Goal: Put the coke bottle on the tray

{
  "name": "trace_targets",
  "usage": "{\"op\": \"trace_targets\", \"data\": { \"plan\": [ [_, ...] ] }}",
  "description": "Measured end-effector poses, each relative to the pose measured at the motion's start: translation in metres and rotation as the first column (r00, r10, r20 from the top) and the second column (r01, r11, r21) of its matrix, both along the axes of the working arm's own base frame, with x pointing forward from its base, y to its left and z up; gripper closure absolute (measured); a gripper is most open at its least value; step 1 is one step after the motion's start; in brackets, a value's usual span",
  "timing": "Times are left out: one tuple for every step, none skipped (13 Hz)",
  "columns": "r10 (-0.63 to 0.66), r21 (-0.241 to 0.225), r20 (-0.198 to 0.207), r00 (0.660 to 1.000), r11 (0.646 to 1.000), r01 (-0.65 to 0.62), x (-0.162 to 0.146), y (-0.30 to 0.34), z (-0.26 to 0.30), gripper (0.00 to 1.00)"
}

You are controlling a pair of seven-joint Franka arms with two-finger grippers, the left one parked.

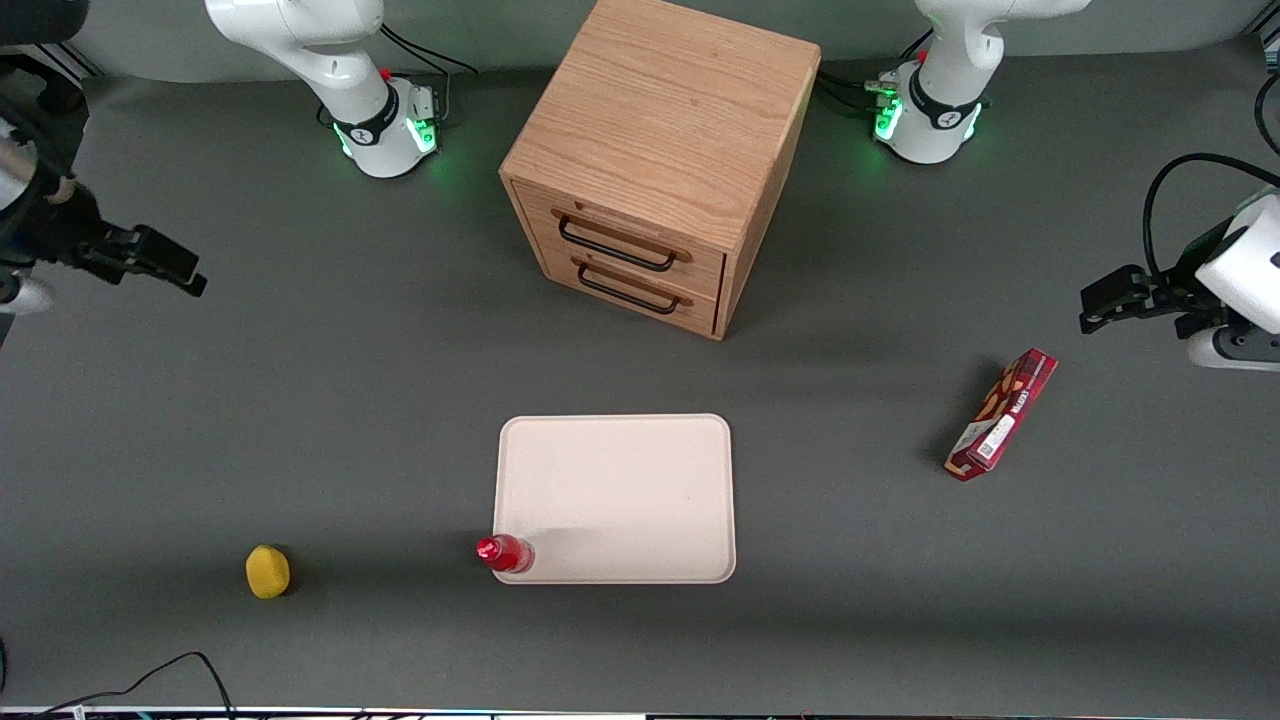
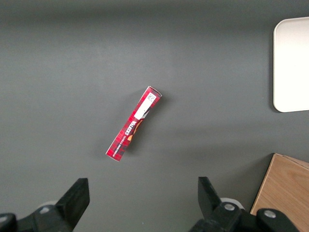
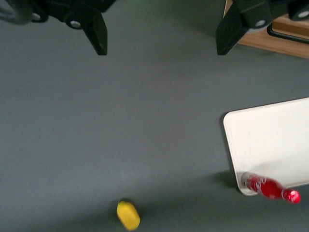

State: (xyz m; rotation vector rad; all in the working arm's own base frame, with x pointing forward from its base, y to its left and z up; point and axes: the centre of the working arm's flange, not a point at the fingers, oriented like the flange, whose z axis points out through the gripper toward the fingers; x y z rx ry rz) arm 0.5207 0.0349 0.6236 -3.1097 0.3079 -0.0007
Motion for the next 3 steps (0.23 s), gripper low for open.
{"op": "trace_targets", "data": {
  "plan": [
    [0.001, 0.012, -0.003, 1.0, 1.0, -0.001, -0.01, 0.0024, -0.007, 0.0],
    [0.002, 0.019, -0.003, 1.0, 1.0, -0.002, -0.0155, 0.0035, -0.0095, 0.0],
    [0.0, 0.022, 0.001, 1.0, 1.0, 0.0, -0.0179, 0.0034, -0.0083, 0.0]
  ]
}}
